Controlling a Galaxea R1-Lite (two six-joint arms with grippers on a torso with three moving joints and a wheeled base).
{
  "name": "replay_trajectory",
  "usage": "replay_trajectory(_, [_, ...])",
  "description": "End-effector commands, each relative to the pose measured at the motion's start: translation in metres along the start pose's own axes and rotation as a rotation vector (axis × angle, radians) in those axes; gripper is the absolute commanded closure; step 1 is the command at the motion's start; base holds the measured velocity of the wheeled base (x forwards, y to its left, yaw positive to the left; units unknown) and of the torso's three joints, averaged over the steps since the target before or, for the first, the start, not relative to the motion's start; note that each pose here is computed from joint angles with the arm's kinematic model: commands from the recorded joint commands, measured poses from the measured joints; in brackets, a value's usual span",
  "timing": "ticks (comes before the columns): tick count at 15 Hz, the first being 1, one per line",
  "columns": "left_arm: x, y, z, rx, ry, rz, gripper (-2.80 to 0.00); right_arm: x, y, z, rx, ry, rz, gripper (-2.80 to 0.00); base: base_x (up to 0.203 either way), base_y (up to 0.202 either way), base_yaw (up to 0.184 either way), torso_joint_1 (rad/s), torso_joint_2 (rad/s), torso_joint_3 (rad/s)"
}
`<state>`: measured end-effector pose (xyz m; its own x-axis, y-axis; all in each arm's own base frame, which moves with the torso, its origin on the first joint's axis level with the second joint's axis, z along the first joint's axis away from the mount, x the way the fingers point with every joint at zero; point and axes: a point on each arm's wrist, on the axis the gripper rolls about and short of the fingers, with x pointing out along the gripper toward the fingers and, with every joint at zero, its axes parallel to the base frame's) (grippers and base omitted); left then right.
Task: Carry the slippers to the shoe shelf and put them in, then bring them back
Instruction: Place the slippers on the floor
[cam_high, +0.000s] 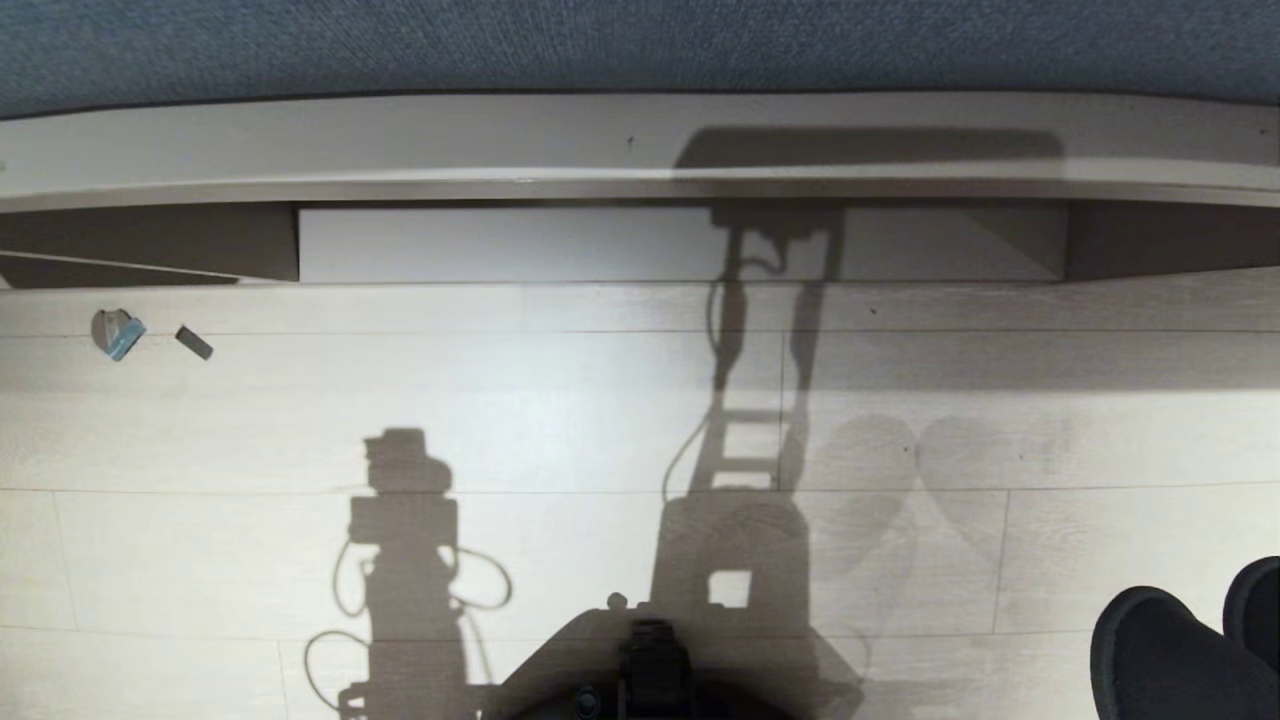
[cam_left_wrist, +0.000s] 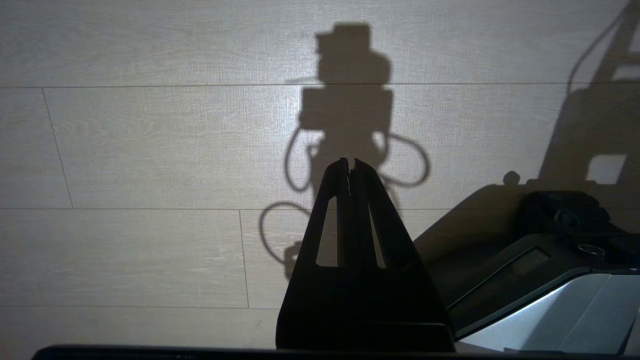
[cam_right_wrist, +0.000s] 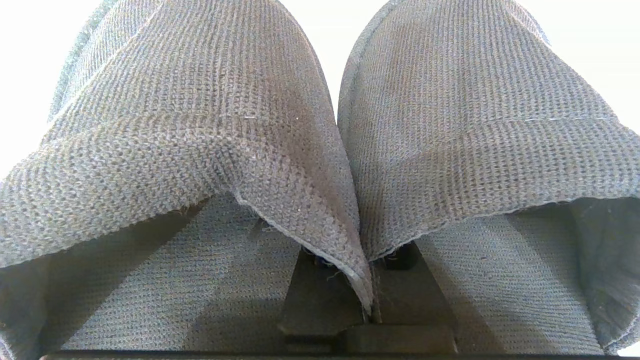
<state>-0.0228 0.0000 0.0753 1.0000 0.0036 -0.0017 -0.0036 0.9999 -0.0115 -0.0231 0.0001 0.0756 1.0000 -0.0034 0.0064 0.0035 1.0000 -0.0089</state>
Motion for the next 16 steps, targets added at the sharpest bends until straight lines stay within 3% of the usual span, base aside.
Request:
replay_trajectory(1, [0.0000,0.0000,0.0000,-0.001,0.000,0.001,0.00,0.0002,0.0000,0.0000,0.000,0.003,0.000,0.00,0.000,0.000,0.000,0.002,0.00,0.202])
replay_trajectory(16, [0.0000,0.0000,0.0000,-0.001,0.000,0.001,0.00,0.0002,0.0000,0.0000,0.000,0.003,0.000,0.00,0.000,0.000,0.000,0.002,0.00,0.202])
